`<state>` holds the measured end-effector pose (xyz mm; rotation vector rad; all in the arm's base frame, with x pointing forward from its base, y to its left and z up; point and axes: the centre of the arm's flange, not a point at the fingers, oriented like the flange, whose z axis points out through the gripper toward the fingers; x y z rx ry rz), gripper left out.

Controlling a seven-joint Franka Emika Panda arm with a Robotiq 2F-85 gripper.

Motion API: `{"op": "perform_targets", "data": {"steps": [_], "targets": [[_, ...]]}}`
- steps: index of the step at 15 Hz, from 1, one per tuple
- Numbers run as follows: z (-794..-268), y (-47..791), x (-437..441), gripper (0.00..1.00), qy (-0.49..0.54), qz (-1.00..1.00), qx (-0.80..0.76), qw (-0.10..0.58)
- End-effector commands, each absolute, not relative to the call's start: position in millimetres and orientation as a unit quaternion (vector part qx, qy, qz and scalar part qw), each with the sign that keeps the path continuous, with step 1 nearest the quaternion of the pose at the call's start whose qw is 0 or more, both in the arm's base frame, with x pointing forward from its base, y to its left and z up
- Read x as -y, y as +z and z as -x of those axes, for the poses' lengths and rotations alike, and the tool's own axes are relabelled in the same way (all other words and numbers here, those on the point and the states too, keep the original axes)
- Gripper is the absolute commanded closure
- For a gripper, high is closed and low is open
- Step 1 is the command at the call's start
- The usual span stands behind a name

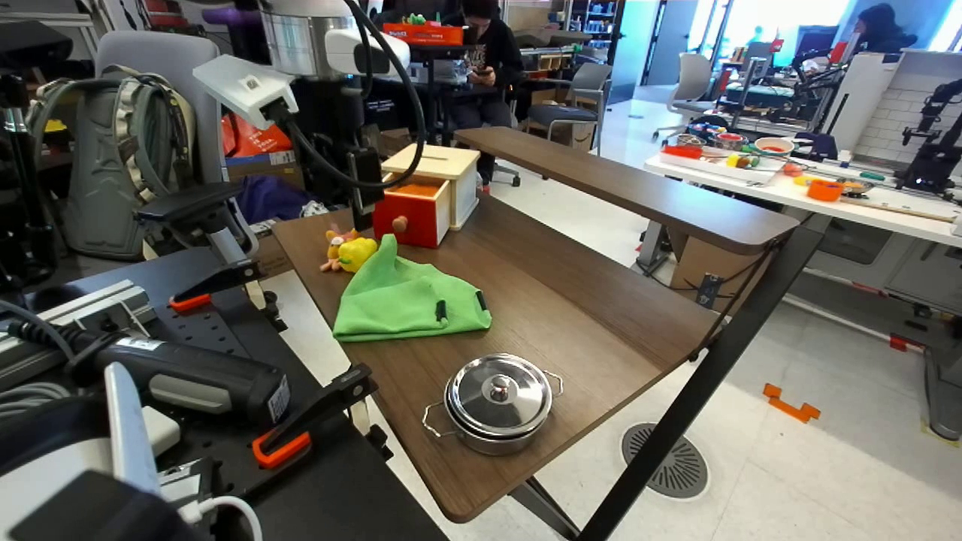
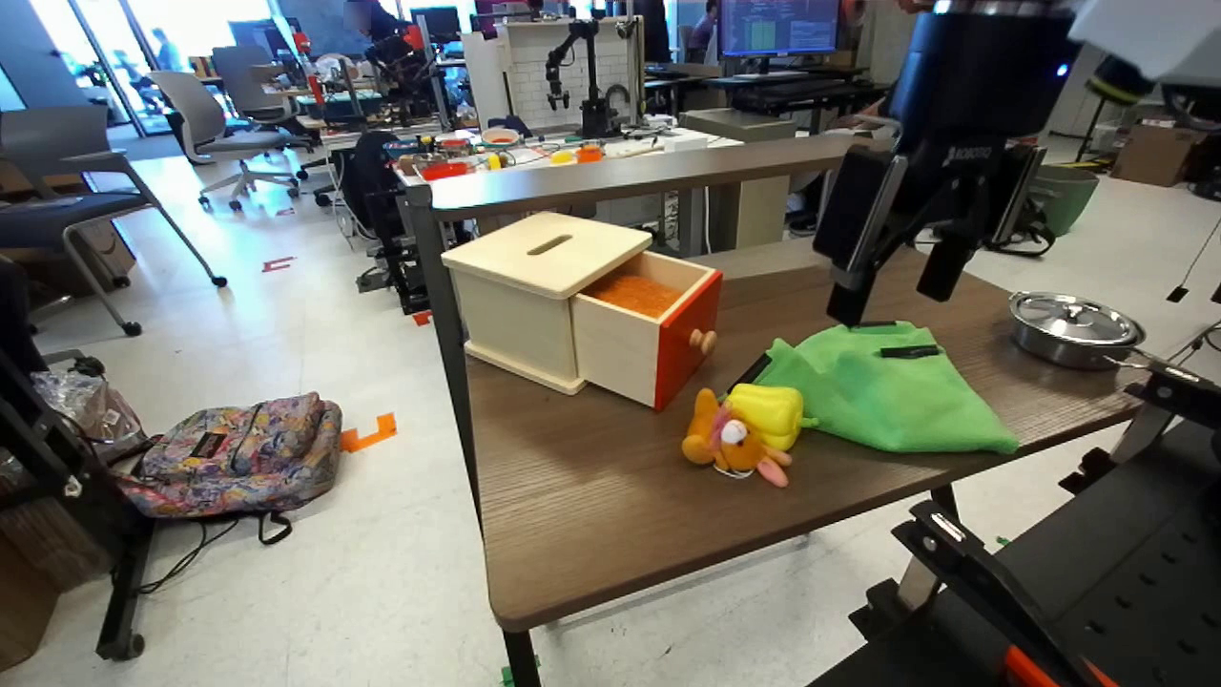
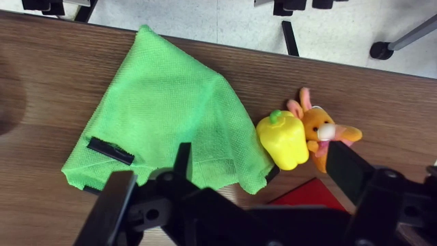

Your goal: Move the cloth forward

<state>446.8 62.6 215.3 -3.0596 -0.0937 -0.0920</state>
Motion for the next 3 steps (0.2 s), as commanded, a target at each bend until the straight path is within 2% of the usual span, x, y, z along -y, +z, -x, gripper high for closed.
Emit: {"op": "perform_targets", "data": {"steps": [1,3], "targets": [[-445.4,216.1,-61.7,0.0,-0.029,0.998,0.03,0.039],[-443.8,214.4,-60.2,0.0,-0.027,0.998,0.029,0.039]]}}
